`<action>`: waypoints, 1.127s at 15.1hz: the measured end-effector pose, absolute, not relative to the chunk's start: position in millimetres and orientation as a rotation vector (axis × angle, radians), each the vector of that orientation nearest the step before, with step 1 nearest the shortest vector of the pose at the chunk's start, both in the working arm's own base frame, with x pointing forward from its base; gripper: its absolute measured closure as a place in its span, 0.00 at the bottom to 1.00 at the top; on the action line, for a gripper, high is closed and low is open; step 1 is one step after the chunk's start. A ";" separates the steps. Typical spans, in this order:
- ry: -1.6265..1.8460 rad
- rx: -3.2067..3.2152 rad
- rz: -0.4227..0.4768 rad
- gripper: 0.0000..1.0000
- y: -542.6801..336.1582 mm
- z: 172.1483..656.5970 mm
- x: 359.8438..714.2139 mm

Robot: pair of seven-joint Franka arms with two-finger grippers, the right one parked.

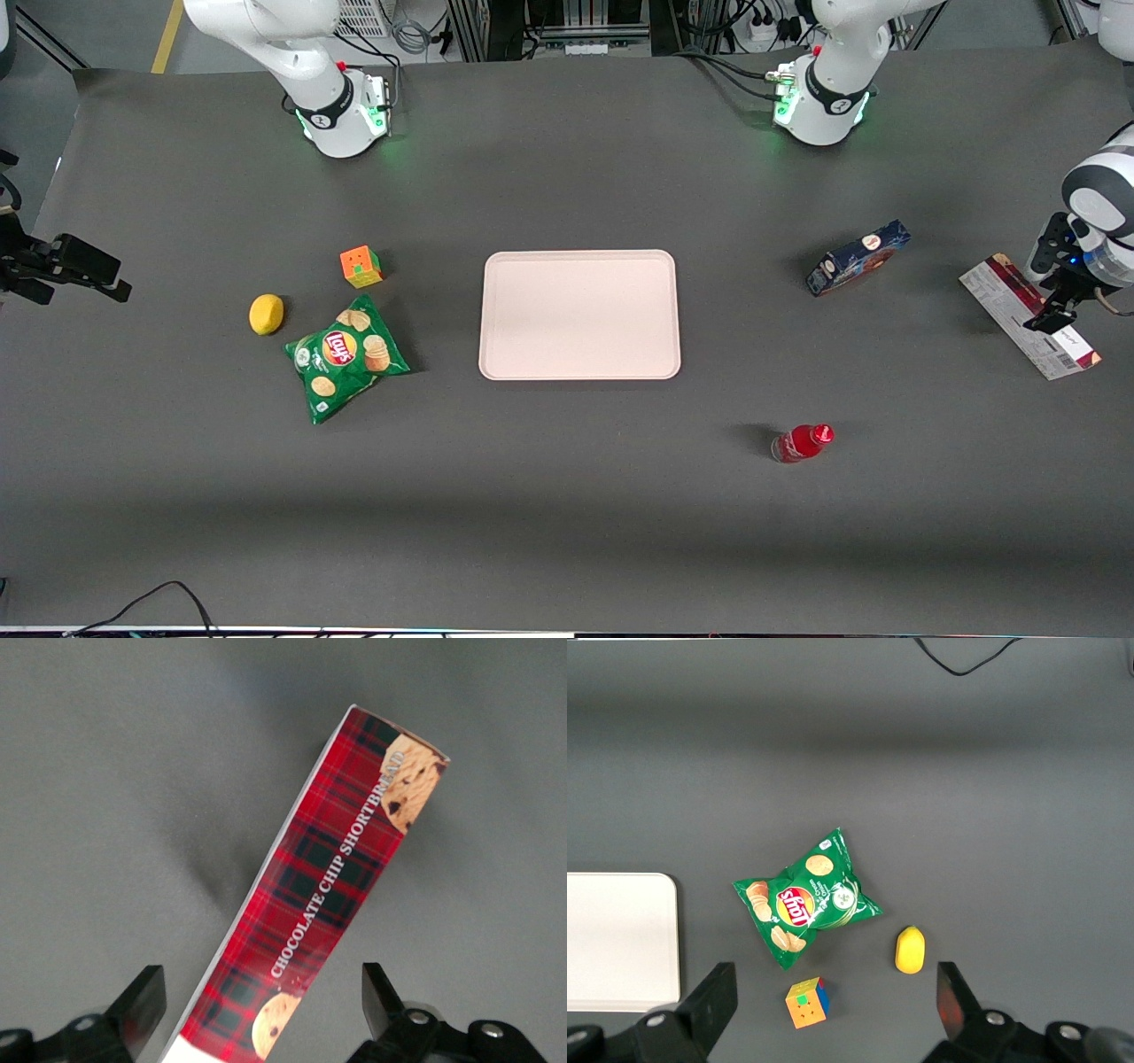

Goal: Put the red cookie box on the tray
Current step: 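Close the left gripper on the box end and lift it upright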

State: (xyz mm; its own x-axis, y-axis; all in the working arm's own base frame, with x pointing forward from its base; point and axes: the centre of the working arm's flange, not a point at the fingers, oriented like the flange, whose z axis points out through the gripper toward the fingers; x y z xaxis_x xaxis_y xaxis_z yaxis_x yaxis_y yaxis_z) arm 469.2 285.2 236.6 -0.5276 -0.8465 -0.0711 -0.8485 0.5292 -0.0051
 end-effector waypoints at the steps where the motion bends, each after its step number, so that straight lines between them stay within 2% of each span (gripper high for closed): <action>1: 2.690 -1.498 0.047 0.02 285.4 233.0 468.8; 7: 2.696 -1.532 0.036 0.08 284.2 218.0 466.6; 9: 2.699 -1.521 0.036 0.27 283.9 218.8 467.8; 11: 2.696 -1.516 0.035 0.31 284.3 220.6 469.8; 12: 2.695 -1.512 0.035 0.40 284.4 221.9 471.3; 14: 2.693 -1.504 0.034 0.43 283.5 223.6 474.0; 17: 2.688 -1.496 0.032 0.71 283.6 226.3 477.4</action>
State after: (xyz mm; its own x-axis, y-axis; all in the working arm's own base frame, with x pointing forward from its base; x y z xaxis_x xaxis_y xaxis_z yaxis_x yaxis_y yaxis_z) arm 477.4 283.6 226.3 -0.5257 -0.8481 -0.0668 -0.8494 0.5275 -0.0131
